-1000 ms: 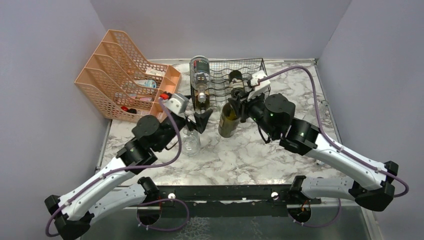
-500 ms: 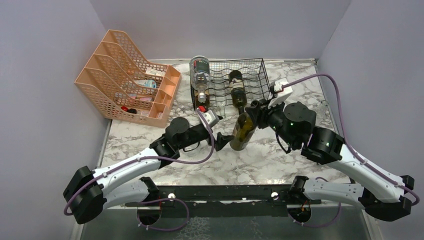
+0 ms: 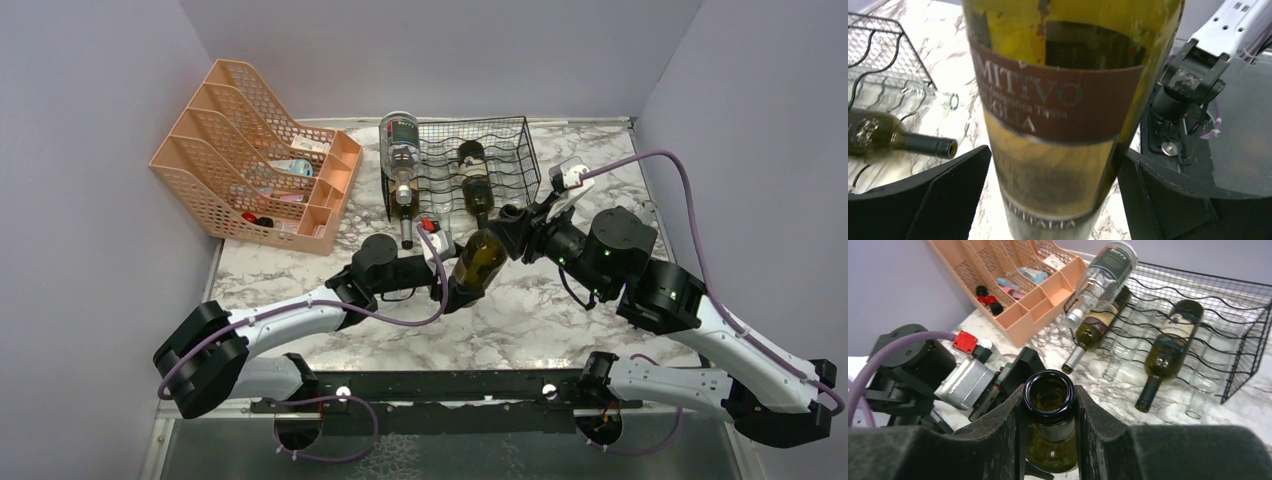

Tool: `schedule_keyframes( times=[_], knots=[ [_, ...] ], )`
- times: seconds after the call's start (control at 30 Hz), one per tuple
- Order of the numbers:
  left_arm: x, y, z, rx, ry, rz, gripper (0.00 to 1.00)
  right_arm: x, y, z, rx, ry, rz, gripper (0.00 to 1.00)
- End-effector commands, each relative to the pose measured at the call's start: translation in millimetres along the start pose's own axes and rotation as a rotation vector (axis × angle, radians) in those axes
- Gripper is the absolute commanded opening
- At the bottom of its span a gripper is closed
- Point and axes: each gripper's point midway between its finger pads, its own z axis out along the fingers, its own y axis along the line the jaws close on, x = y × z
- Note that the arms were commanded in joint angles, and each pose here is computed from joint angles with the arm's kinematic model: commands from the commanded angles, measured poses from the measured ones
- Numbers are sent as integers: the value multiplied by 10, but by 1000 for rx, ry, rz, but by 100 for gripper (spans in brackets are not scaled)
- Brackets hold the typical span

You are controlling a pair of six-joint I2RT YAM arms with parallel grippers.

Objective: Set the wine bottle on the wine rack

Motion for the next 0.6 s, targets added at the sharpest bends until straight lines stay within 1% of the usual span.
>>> schedule_keyframes(
  times=[0.0, 0.17, 0.27, 0.33, 0.4, 0.47, 0.57],
  knots=[
    [-335, -251, 52, 135, -110, 45, 99, -697, 306, -197, -166, -211, 73, 1],
    [-353, -377, 6, 198, -144, 87, 99, -701, 378, -235, -215, -215, 57, 1],
    [-319, -381, -7, 199, -147, 105, 95, -729, 397, -286, -236, -231, 62, 1],
    [-298, -376, -8, 197, -148, 117, 90, -740, 408, -314, -247, -237, 65, 1],
    [-315, -354, -1, 188, -152, 119, 83, -742, 419, -341, -258, -237, 67, 1],
    [-337, -324, 7, 168, -159, 116, 72, -743, 421, -369, -264, -236, 72, 1],
    [-375, -246, 19, 124, -171, 118, 51, -732, 421, -400, -270, -228, 76, 1]
  ],
)
